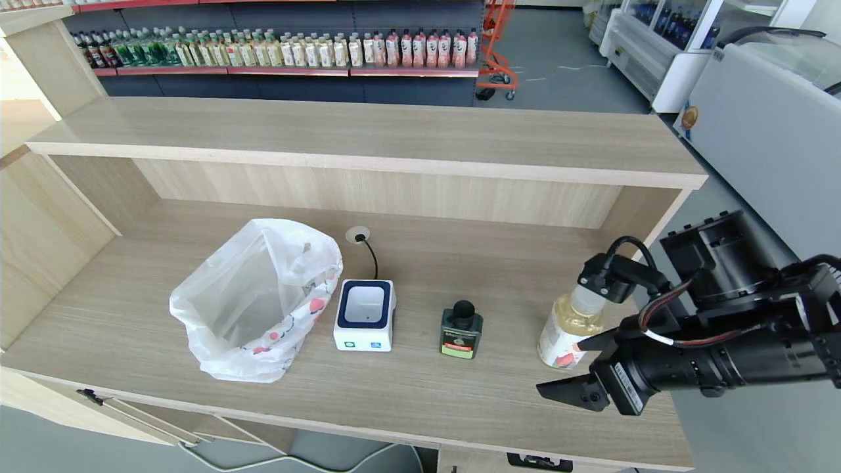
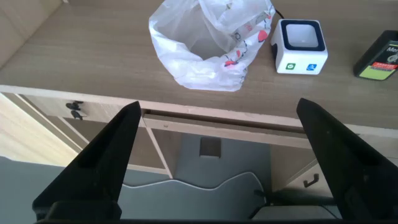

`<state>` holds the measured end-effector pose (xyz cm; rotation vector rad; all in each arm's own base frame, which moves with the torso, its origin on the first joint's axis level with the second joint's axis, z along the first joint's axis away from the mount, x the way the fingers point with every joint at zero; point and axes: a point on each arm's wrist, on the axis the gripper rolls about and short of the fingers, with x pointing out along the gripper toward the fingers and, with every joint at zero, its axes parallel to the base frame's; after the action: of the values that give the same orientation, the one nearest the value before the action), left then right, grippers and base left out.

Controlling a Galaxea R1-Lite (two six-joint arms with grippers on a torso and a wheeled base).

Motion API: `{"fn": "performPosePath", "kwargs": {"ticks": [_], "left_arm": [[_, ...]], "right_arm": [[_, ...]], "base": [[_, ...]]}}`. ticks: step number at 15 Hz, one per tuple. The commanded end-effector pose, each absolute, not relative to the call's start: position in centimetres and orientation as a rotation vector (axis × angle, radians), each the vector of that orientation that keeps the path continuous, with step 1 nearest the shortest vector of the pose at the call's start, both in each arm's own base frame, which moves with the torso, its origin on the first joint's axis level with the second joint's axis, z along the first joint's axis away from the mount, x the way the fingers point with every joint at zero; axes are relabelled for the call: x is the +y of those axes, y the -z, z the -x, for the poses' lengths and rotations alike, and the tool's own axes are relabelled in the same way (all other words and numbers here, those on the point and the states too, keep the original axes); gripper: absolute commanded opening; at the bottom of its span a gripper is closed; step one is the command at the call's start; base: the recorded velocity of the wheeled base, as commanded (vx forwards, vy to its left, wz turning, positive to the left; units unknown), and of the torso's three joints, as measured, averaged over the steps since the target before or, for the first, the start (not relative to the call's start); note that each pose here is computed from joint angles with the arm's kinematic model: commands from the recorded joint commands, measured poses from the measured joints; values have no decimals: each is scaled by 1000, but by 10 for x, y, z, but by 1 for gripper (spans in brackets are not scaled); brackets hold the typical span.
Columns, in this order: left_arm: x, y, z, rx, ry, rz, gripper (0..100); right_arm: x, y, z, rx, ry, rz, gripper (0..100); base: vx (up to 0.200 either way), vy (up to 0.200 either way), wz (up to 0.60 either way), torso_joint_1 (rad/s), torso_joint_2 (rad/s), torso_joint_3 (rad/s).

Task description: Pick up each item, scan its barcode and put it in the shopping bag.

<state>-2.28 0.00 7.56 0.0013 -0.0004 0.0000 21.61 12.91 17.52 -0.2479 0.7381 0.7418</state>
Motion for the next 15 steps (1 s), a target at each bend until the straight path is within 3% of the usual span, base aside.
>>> {"fn": "performPosePath", "kwargs": {"ticks": [1,15], "left_arm": [[0,-76,23,2,0,-2,100],[0,-76,23,-2,0,-2,100]], "right_arm": [[148,-151,-237,799,-771,292,100],[202,-114,-317,535,-903,520,100]], "base": [[0,0,0,0,0,0],[0,0,0,0,0,0]]}}
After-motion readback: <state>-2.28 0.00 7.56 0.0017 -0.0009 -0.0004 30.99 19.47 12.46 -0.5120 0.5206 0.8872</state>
